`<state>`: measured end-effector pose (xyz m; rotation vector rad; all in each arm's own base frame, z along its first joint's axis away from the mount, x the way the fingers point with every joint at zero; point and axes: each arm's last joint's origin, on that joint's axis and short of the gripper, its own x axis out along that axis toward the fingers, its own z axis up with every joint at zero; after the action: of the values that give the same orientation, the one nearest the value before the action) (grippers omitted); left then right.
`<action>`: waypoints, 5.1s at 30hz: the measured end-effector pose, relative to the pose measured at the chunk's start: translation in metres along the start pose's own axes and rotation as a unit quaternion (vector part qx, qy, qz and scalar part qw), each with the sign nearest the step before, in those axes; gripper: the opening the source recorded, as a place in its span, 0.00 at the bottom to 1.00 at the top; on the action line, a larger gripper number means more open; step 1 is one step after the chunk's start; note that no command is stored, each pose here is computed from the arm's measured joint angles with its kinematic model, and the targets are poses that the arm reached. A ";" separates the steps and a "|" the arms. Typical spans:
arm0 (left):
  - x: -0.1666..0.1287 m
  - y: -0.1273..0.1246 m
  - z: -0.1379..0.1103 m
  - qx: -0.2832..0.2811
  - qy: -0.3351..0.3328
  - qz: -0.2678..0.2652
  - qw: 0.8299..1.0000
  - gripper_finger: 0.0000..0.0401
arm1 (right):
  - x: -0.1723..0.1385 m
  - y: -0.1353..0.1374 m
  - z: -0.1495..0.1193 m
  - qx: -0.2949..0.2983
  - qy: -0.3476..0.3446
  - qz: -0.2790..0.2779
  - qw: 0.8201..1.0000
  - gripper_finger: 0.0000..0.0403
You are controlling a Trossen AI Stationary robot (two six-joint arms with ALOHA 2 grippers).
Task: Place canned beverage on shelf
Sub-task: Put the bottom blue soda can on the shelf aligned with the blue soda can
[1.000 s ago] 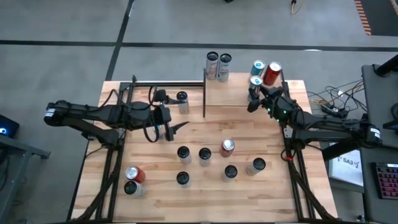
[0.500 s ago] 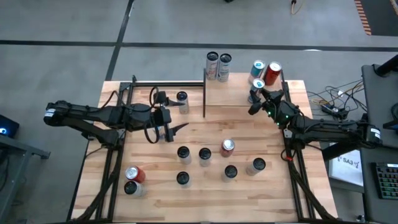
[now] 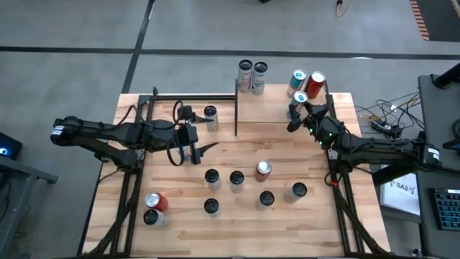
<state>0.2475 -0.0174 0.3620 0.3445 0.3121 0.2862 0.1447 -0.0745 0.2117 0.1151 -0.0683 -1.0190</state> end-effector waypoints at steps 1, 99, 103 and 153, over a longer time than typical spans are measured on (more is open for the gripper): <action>0.000 0.000 0.000 0.000 -0.001 0.000 1.000 0.85 | 0.000 0.000 0.001 -0.003 -0.002 -0.002 1.000 0.76; -0.056 0.006 -0.082 0.014 -0.094 -0.087 0.992 0.65 | 0.056 0.077 0.181 -0.120 0.411 -0.129 0.895 0.03; -0.056 0.006 -0.082 0.016 -0.094 -0.087 0.992 0.65 | 0.061 0.077 0.176 -0.125 0.417 -0.136 0.890 0.03; -0.056 0.005 -0.082 0.018 -0.091 -0.088 0.992 0.65 | 0.040 0.072 0.180 -0.082 0.541 -0.031 0.836 0.03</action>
<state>0.1671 -0.0072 0.3041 0.3725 0.1670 0.0755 0.2065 -0.0829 0.3990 0.5265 1.0666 -0.8951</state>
